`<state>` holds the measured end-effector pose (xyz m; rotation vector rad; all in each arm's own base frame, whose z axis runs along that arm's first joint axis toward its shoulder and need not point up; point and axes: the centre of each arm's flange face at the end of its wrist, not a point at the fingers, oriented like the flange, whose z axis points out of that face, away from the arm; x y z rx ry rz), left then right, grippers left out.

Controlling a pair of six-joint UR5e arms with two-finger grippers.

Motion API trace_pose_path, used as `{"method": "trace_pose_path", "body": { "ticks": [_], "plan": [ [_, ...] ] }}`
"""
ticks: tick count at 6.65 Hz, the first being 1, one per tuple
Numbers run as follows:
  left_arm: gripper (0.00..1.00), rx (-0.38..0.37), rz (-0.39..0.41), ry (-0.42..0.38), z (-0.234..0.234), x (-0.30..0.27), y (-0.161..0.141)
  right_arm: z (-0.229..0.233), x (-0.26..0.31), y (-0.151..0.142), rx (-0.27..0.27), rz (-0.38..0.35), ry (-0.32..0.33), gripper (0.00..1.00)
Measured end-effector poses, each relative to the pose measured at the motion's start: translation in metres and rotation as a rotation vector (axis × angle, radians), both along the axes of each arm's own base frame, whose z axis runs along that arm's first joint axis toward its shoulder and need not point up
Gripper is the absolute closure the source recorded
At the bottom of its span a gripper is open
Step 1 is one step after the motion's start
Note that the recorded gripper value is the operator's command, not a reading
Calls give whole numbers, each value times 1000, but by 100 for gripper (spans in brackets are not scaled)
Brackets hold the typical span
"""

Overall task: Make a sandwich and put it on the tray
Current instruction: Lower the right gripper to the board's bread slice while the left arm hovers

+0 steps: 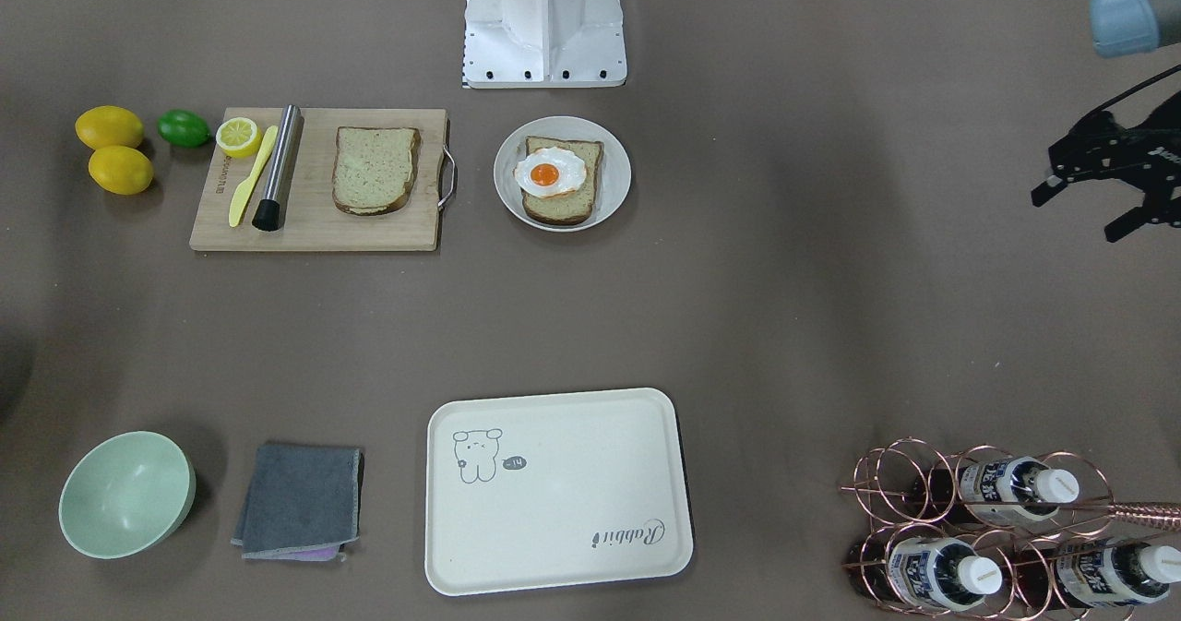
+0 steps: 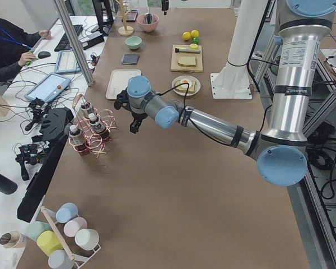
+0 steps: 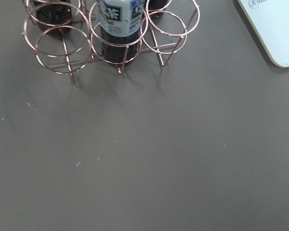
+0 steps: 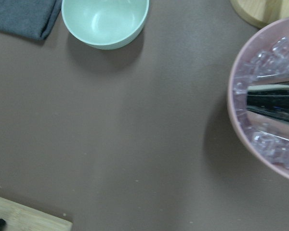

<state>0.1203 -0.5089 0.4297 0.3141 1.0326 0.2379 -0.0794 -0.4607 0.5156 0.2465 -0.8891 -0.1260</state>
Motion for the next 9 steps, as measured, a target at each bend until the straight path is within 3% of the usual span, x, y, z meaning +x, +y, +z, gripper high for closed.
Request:
{"method": "trace_pose_path", "body": {
  "ticks": [2, 4, 6, 9],
  "plan": [
    [2, -91, -24, 90, -47, 91, 31, -50, -72, 20, -115, 71, -93, 3],
    [2, -141, -18, 153, -83, 161, 61, -99, -148, 60, -205, 100, -128, 3],
    [2, -121, -43, 150, -99, 206, 82, -118, -220, 110, -223, 115, -150, 2],
    [2, -110, -62, 165, -116, 224, 87, -113, -285, 167, -208, 117, -187, 6]
  ]
}}
